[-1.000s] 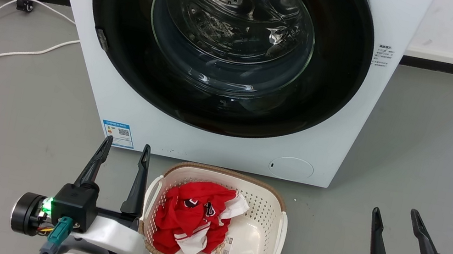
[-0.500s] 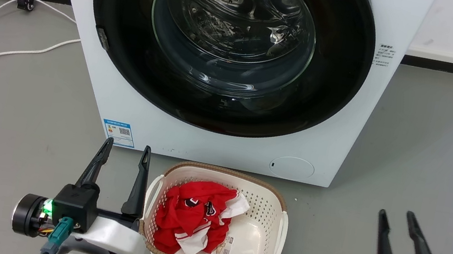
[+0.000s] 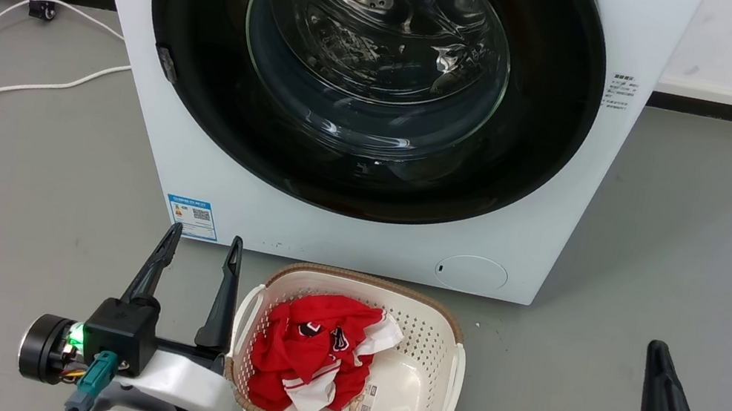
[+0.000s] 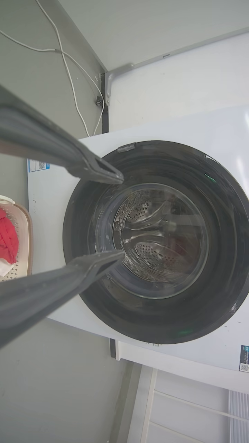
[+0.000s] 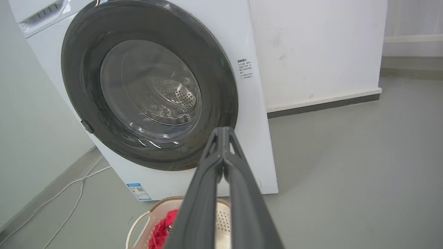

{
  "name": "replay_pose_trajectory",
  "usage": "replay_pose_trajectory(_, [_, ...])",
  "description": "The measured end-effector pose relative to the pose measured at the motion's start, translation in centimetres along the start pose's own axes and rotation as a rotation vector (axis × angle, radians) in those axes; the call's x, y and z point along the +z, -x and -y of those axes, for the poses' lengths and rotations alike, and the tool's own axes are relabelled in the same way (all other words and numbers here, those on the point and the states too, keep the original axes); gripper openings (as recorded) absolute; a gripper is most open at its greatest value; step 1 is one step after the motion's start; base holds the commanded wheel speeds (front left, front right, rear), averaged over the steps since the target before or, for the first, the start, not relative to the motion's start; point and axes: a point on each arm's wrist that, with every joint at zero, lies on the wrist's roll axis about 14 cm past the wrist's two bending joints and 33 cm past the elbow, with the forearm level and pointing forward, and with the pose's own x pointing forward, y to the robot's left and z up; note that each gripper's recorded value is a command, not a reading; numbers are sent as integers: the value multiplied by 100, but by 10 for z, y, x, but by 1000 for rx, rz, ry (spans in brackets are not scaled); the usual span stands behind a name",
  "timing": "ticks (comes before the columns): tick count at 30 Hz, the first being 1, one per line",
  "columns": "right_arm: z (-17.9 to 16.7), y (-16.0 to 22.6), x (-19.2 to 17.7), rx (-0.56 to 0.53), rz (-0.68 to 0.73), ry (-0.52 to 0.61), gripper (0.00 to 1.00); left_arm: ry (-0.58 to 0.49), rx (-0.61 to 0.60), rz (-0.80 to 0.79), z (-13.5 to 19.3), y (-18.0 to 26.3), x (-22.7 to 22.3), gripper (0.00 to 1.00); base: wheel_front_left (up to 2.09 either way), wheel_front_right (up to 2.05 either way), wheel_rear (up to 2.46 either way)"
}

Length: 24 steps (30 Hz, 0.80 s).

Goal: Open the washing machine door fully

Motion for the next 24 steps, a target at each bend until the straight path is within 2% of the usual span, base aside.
replay_pose_trajectory(5, [8,-2,0,-74,41,-411,0,2,0,-2,0,0,-1,100,0,0,0])
replay_pose_trajectory(10, [8,-12,7,-121,107,-897,0,7,0,-3,0,0,-1,100,0,0,0])
replay_pose_trajectory(12, [7,-18,16,-116,141,-1024,0,8,-1,-4,1,-1,-2,100,0,0,0])
replay_pose_trajectory(16, [5,-30,34,-84,190,-1211,0,8,-1,-7,1,-2,-3,100,0,0,0])
replay_pose_trajectory(22, [12,-62,60,-33,237,-1326,0,9,-1,-15,0,-7,-7,100,0,0,0])
replay_pose_trajectory(24, [18,-77,69,-15,241,-1320,0,12,4,-10,-1,-11,-6,100,0,0,0])
